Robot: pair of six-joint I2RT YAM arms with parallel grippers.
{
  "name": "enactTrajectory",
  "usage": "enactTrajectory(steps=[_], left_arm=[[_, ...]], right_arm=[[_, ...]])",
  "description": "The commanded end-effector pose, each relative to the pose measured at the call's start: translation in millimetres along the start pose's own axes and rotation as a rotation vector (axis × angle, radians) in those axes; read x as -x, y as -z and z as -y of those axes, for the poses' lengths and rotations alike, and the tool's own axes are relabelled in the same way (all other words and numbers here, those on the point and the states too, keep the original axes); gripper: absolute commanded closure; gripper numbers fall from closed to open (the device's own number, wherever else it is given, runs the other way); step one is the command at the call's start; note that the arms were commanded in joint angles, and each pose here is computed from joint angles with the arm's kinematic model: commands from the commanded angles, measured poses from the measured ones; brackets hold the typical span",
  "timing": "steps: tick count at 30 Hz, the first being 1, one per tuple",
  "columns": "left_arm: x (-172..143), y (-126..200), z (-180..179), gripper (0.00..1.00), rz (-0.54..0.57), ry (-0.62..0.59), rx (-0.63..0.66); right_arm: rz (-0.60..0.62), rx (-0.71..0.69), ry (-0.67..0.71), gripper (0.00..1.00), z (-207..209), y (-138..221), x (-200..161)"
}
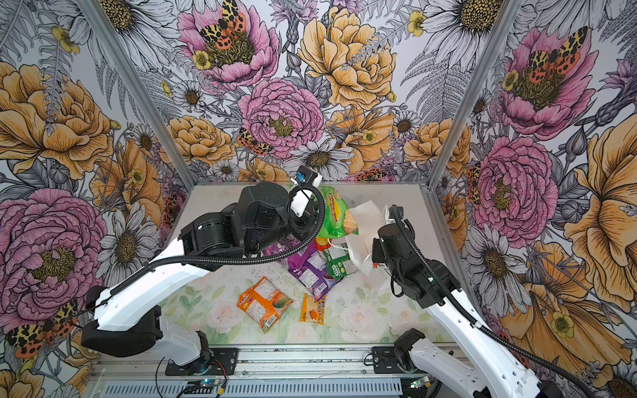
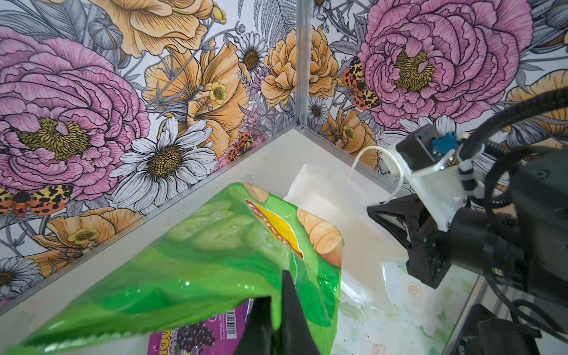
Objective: Place the snacks into the paper bag
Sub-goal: Place the snack in the paper bag.
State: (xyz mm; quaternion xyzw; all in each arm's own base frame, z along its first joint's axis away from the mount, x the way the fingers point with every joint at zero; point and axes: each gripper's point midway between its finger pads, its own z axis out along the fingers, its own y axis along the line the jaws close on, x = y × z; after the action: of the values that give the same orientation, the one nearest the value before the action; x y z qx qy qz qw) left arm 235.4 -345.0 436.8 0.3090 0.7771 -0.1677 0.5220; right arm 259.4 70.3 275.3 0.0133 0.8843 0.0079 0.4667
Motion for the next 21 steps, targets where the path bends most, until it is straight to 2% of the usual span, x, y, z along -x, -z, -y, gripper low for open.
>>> enactTrajectory(steps=[1,14,21], left_arm=[[2,3,13,1.00,0.007,0.029,-0.075],[-22,-26,38,1.00,-0.113,-0.034,-0.103],[-26,-45,35,1.00,-0.140,-0.006,-0.087]], right_arm=[[0.022,0.022,-0.004,1.00,-5,6,11],[0.017,0.029,-0.003,1.00,-9,4,11],[0.014,0.046,0.016,1.00,-14,5,10]])
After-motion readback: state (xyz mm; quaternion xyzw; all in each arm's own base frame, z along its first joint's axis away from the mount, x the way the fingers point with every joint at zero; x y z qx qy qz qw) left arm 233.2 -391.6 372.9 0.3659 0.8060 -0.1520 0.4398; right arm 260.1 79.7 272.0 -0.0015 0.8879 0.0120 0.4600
